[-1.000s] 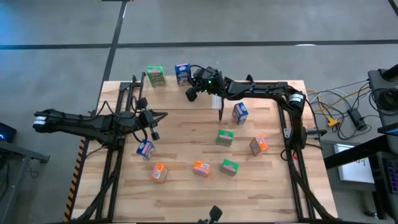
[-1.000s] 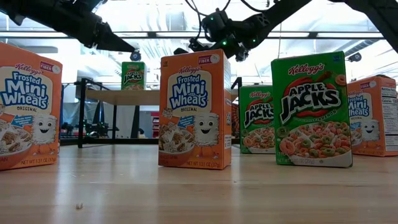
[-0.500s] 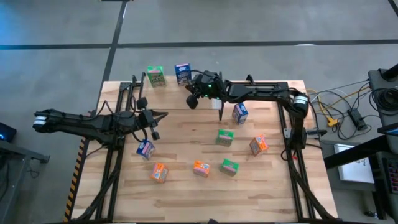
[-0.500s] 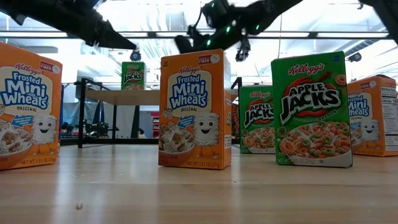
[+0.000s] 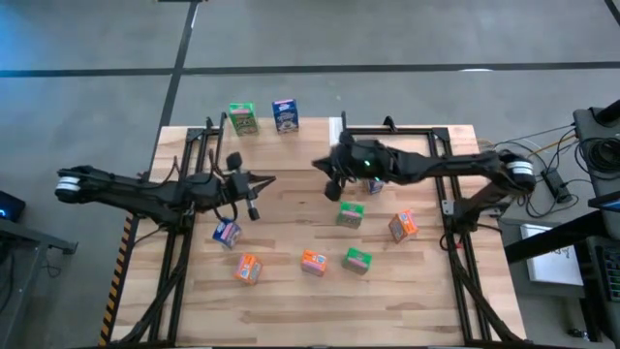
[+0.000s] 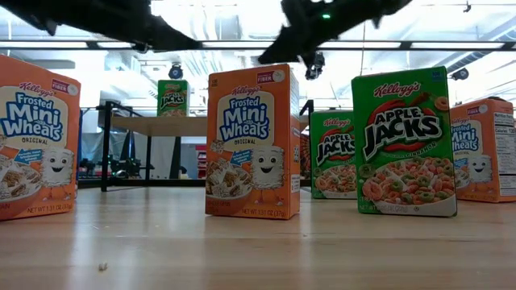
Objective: Stack cereal on shelf
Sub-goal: Adjust the blue cereal box on the shelf
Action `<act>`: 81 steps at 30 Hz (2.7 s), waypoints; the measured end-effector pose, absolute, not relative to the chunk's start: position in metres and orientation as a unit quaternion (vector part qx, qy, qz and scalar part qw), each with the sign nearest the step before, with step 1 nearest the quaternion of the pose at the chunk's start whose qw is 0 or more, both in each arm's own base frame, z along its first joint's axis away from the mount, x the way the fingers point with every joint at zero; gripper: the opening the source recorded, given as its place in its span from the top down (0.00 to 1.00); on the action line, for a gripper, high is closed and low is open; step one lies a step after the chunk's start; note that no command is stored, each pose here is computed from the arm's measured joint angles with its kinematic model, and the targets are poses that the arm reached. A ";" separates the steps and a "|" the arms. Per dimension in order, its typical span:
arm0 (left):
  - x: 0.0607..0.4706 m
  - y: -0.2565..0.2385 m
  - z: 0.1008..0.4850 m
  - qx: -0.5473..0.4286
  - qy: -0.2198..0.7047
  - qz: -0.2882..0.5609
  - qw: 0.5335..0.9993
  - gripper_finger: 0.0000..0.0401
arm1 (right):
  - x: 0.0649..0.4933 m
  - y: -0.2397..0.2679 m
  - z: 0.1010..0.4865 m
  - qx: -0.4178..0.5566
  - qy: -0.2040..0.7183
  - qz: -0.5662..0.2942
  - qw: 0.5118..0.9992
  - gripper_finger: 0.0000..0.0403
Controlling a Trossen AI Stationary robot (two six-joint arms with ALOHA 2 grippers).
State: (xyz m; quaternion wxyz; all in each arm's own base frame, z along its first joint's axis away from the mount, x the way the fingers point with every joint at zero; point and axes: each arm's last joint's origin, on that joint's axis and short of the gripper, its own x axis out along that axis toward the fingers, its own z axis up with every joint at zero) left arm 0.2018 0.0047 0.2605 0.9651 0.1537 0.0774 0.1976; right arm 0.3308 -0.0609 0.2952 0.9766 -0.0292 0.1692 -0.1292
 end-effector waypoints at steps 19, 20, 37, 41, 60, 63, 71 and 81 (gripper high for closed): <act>0.262 0.044 0.264 0.173 0.211 0.322 0.906 1.00 | 0.242 -0.036 0.261 -0.050 0.079 -0.089 0.992 0.97; 0.264 0.049 0.265 0.171 0.222 0.328 0.902 1.00 | 0.239 -0.036 0.261 -0.052 0.078 -0.089 0.992 0.97; 0.290 0.106 0.264 0.161 0.338 0.381 0.845 1.00 | 0.214 -0.032 0.250 -0.088 0.072 -0.087 0.990 0.97; 0.290 0.114 0.261 0.158 0.344 0.390 0.840 1.00 | 0.206 -0.031 0.252 -0.095 0.061 -0.080 0.990 0.97; 0.283 0.138 0.263 0.141 0.333 0.419 0.833 1.00 | 0.176 -0.026 0.257 -0.099 0.025 -0.079 0.992 0.97; 0.282 0.140 0.264 0.138 0.330 0.419 0.835 1.00 | 0.176 -0.026 0.256 -0.099 0.026 -0.079 0.992 0.97; 0.279 0.147 0.264 0.134 0.329 0.429 0.831 1.00 | 0.176 -0.026 0.256 -0.100 0.027 -0.083 0.991 0.97; 0.277 0.154 0.266 0.134 0.322 0.439 0.828 1.00 | 0.176 -0.026 0.256 -0.103 0.027 -0.083 0.991 0.97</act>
